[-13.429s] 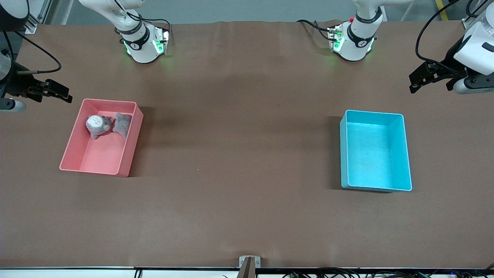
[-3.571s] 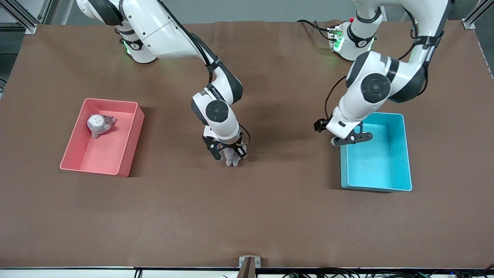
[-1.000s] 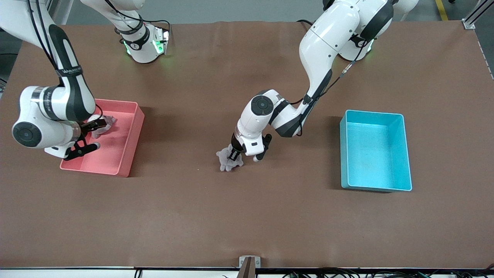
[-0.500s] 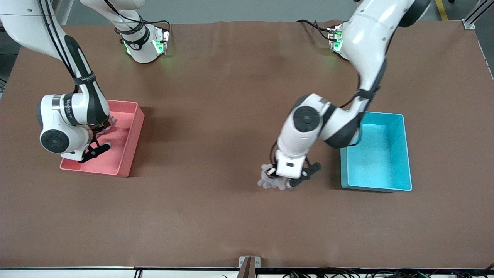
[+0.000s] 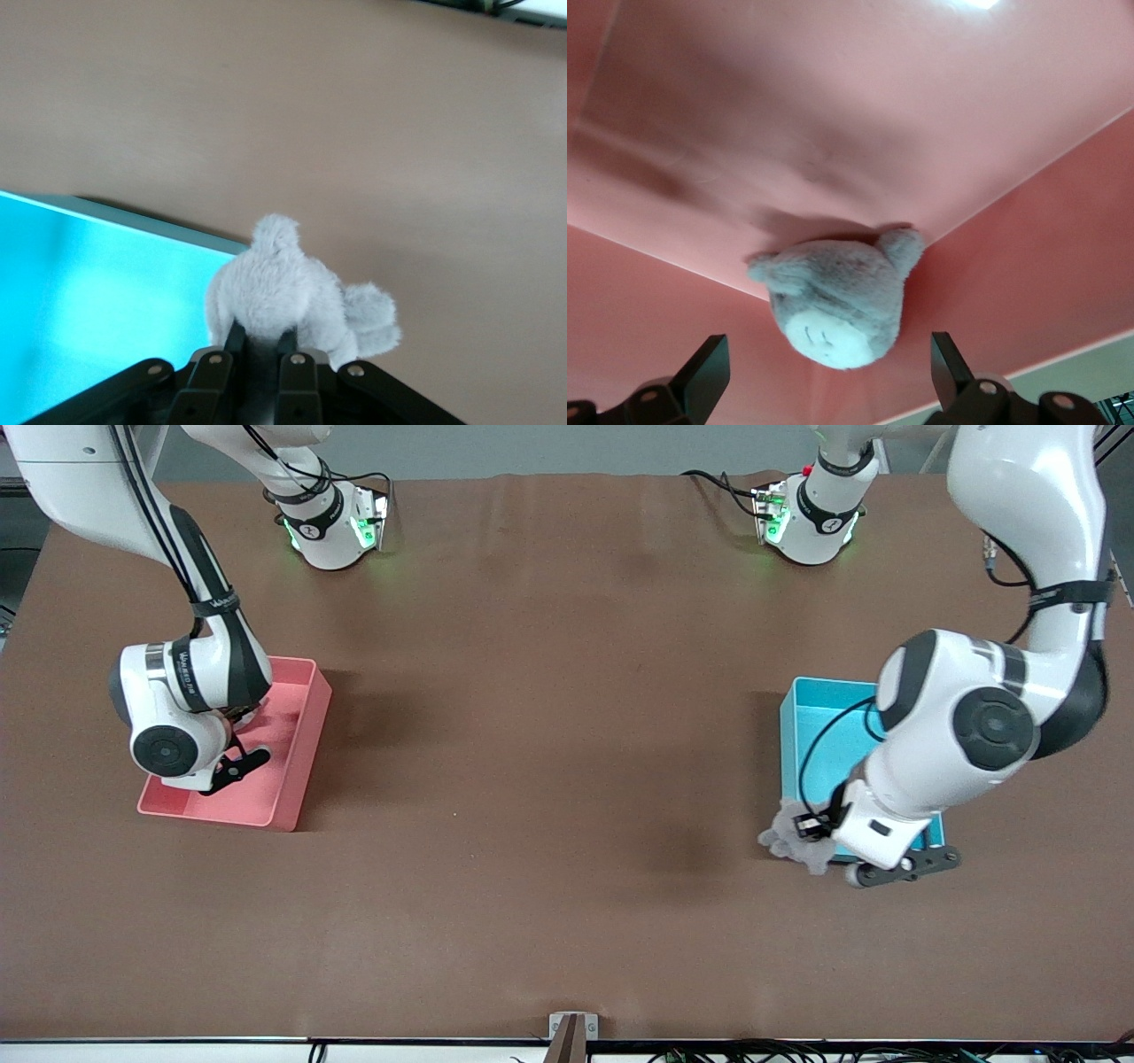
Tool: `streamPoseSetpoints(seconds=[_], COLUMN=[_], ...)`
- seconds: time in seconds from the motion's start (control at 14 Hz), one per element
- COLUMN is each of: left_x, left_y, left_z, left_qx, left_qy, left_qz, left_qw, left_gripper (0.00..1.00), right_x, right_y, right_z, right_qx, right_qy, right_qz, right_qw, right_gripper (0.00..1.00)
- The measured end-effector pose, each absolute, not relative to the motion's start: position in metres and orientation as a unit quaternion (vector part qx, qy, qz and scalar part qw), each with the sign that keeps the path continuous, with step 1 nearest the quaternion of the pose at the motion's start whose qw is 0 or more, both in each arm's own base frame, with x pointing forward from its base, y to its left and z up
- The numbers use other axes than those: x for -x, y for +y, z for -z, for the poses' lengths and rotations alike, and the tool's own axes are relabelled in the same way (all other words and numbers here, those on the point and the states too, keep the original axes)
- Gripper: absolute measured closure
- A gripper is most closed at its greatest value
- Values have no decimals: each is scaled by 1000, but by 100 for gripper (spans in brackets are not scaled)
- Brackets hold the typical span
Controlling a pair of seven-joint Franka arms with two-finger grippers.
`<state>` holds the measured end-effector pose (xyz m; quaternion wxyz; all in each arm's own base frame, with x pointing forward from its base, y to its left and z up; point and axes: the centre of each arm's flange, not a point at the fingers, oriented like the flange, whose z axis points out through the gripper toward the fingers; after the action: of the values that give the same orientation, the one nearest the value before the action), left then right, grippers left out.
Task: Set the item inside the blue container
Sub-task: 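Lower the plush into the blue box and open the left gripper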
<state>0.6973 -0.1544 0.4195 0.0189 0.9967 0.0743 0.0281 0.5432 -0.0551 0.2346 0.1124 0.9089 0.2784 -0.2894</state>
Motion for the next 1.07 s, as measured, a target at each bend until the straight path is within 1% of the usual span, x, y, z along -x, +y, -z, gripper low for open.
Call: streamPoseSetpoints(seconds=[0.21, 0.36, 0.57, 0.64, 0.71, 0.79, 0.86, 1.0, 1.07], left_x=[-697, -693, -683, -679, -674, -669, -665, -662, -661], left_y=[-121, -92, -55, -48, -45, -43, -41, -39, -41], left_z=[-406, -389, -357, -346, -337, -329, -324, -323, -326], left_qx=[-999, -1000, -998, -997, -997, -996, -995, -994, -995], left_qy=[31, 16, 13, 11, 11, 12, 14, 22, 29], left_qz=[-4, 24, 58, 69, 78, 86, 93, 96, 93], left_qw=[10, 3, -9, -19, -27, -32, -35, -37, -38], left_gripper=[83, 89, 90, 86, 79, 78, 76, 57, 46], right_x=[-544, -541, -535, -535, -536, -536, -535, -535, -534], right_y=[-45, -22, -9, -10, -12, -17, -22, -31, -35], right_z=[-232, -217, -186, -180, -182, -181, -180, -180, -180], right_qx=[-904, -894, -883, -882, -883, -883, -884, -886, -885], right_qy=[293, 312, 325, 326, 323, 321, 317, 312, 314], right_qz=[291, 301, 321, 325, 325, 326, 328, 330, 332], right_qw=[111, 111, 107, 105, 105, 104, 102, 98, 95], right_gripper=[0, 0, 0, 0, 0, 0, 0, 0, 0])
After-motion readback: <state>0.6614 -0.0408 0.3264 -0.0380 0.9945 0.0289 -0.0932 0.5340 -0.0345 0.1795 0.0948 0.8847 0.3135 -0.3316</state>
